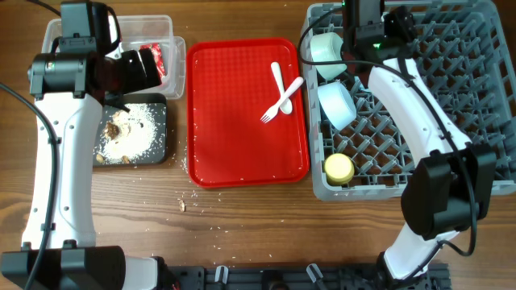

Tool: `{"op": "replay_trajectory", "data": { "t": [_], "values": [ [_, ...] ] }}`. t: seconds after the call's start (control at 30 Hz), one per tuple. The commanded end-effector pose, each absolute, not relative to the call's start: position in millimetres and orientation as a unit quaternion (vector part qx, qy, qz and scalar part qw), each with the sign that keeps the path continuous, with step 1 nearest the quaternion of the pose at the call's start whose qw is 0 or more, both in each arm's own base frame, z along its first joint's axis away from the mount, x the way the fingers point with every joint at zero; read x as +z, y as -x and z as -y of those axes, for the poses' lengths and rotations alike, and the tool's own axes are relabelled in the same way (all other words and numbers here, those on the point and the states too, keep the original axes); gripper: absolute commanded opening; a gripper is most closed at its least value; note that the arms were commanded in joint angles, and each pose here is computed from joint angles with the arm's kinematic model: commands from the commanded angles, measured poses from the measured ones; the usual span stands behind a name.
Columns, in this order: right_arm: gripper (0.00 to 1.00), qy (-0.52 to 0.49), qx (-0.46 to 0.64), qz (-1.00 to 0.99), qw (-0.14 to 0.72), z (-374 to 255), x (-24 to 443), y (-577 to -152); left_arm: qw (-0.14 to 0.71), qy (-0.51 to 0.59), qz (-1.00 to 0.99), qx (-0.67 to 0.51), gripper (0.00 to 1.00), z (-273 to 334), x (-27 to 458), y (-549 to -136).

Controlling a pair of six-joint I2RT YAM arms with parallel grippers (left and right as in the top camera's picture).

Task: Sort waste into correct bins and load items into the dishwasher rack
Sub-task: 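Carry the plate into the rack and stand it upright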

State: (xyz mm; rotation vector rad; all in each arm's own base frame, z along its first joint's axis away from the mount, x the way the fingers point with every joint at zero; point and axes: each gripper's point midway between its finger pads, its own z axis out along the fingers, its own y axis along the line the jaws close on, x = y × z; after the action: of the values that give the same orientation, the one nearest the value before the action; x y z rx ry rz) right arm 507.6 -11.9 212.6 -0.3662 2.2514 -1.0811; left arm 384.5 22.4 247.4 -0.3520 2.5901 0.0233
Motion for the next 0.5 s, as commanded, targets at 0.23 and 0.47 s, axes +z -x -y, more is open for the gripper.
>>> {"op": "replay_trajectory", "data": {
  "t": [0.23,0.47],
  "values": [
    [1.0,0.082,0.073,-0.932,0.345,-113.7,230.4,-448.6,0.267,0.139,-0.954,0.011,1.0,-25.4,251.1,-386.1],
    [0.89,0.067,0.283,-0.903,0.317,-190.6,248.7,-438.2,0.267,0.139,-0.954,0.011,1.0,-25.5,251.1,-386.1]
  ]
}}
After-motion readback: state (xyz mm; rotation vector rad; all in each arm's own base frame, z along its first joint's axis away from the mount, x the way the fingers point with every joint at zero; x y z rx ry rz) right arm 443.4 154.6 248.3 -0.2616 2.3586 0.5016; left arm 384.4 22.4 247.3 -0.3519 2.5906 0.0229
